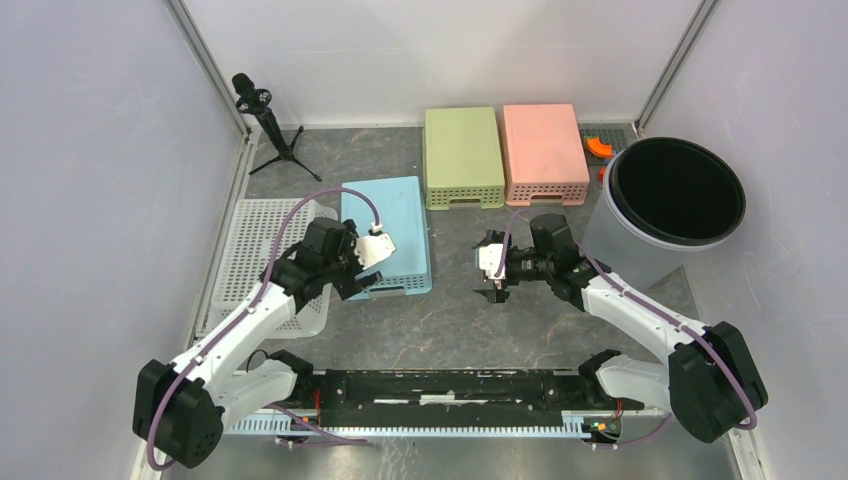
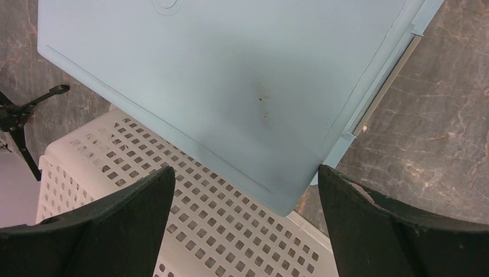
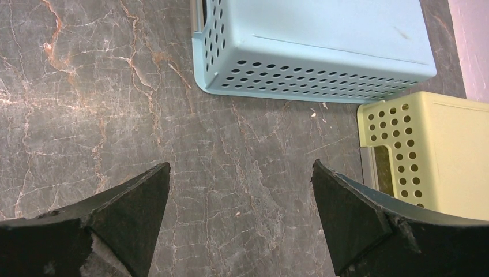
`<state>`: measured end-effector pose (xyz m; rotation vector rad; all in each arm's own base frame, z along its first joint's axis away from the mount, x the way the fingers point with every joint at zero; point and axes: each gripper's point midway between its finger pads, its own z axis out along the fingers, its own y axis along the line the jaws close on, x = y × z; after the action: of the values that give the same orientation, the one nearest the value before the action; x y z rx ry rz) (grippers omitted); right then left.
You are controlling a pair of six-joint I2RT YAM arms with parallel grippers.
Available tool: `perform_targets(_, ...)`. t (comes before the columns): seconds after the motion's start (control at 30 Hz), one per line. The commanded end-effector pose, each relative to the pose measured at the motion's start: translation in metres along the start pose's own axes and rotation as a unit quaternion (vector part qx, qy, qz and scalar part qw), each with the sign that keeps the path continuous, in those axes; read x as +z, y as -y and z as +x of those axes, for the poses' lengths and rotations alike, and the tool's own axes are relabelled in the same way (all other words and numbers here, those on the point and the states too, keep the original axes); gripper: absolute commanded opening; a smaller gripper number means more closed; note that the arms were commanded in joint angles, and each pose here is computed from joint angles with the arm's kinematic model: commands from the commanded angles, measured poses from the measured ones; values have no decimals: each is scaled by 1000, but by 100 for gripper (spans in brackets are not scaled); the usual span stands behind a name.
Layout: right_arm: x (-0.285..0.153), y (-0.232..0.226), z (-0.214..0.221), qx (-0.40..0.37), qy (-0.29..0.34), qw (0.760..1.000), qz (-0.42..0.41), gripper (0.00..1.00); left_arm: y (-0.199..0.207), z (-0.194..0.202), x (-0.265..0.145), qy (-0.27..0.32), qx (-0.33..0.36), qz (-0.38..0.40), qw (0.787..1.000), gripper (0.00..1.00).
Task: Turn the large container upside down
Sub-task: Move the container to the center of the board.
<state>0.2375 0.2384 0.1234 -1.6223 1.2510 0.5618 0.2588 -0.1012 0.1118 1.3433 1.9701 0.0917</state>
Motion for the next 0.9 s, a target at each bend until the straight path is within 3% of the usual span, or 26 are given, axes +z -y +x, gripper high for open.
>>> perform_targets(0.0, -3, 5, -8, -13, 14, 1000, 7, 98, -33, -18, -2, 13, -18, -65, 998, 100)
perform_targets(0.37, -4, 5, -8, -14, 13, 1000, 8, 98, -67, -23, 2, -6, -12, -131, 991, 100)
perform_targets(0.87, -5, 6, -7, -13, 12, 1000, 9, 98, -83, -32, 14, -17, -8, -139, 990, 100)
